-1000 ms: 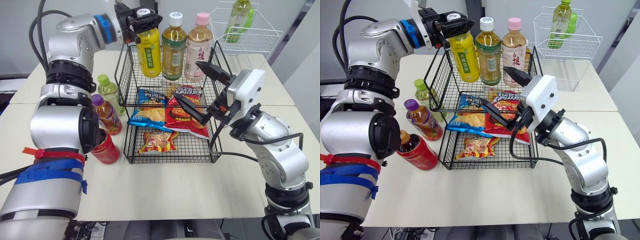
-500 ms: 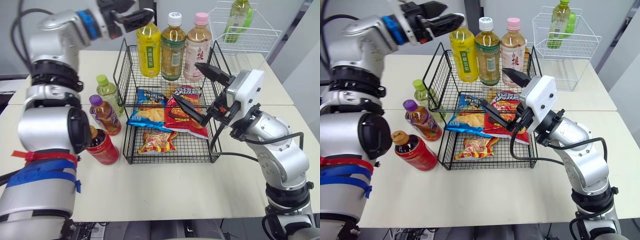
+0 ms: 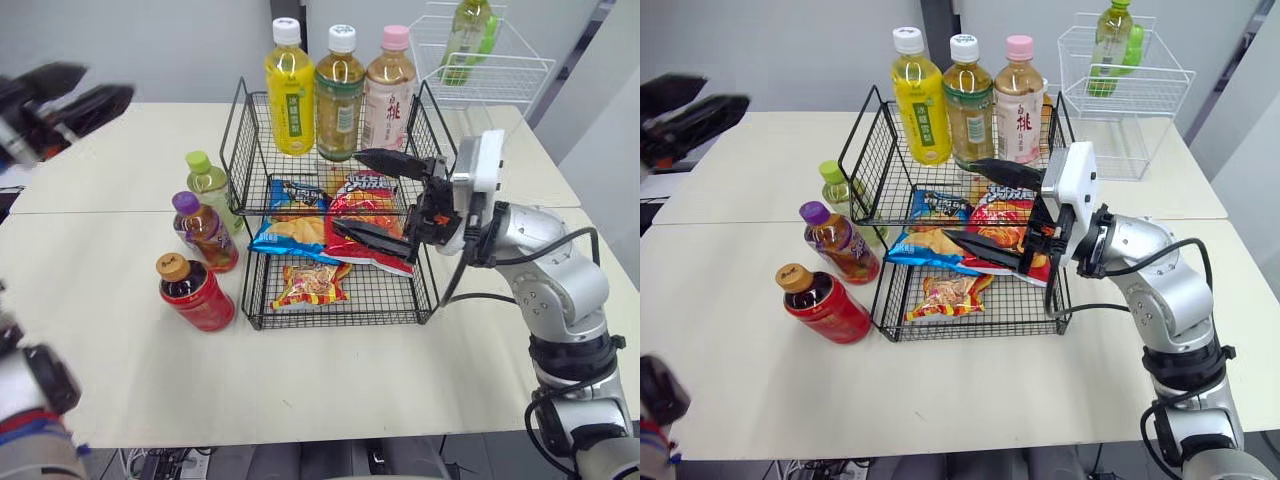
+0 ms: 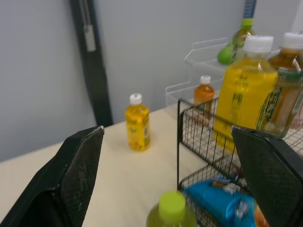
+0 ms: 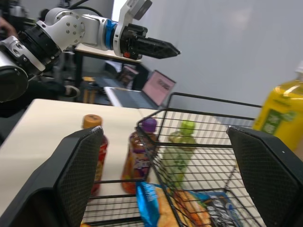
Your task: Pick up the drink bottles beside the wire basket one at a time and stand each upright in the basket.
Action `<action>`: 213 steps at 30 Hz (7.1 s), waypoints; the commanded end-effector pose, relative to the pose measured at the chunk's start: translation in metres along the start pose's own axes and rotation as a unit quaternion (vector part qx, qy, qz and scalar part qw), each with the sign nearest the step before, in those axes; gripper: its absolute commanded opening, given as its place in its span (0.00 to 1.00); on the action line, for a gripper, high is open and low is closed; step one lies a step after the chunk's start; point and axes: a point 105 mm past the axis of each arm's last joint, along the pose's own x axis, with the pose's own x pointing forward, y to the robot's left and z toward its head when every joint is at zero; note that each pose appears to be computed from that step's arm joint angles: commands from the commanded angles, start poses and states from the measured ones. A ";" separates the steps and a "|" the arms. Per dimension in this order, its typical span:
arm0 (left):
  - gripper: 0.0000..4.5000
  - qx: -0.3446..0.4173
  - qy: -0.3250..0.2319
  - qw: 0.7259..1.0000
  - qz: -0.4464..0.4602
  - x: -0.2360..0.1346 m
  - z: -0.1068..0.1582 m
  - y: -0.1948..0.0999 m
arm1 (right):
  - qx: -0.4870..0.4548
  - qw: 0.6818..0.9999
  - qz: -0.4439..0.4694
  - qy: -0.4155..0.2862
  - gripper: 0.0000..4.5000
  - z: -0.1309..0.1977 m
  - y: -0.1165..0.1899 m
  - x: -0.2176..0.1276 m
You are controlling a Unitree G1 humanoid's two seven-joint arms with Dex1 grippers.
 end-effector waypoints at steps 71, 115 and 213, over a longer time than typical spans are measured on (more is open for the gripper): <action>0.30 0.002 0.039 0.999 0.008 -0.012 -0.120 -0.110 | -0.015 0.999 0.049 0.004 1.00 0.014 0.001 -0.002; 0.30 -0.006 -0.172 0.908 -0.382 0.102 0.146 -0.162 | -0.132 0.961 -0.244 0.014 1.00 0.020 -0.018 -0.049; 1.00 -0.004 0.004 0.996 0.092 0.013 -0.079 -0.072 | -0.066 0.996 -0.046 -0.025 1.00 0.009 -0.010 0.004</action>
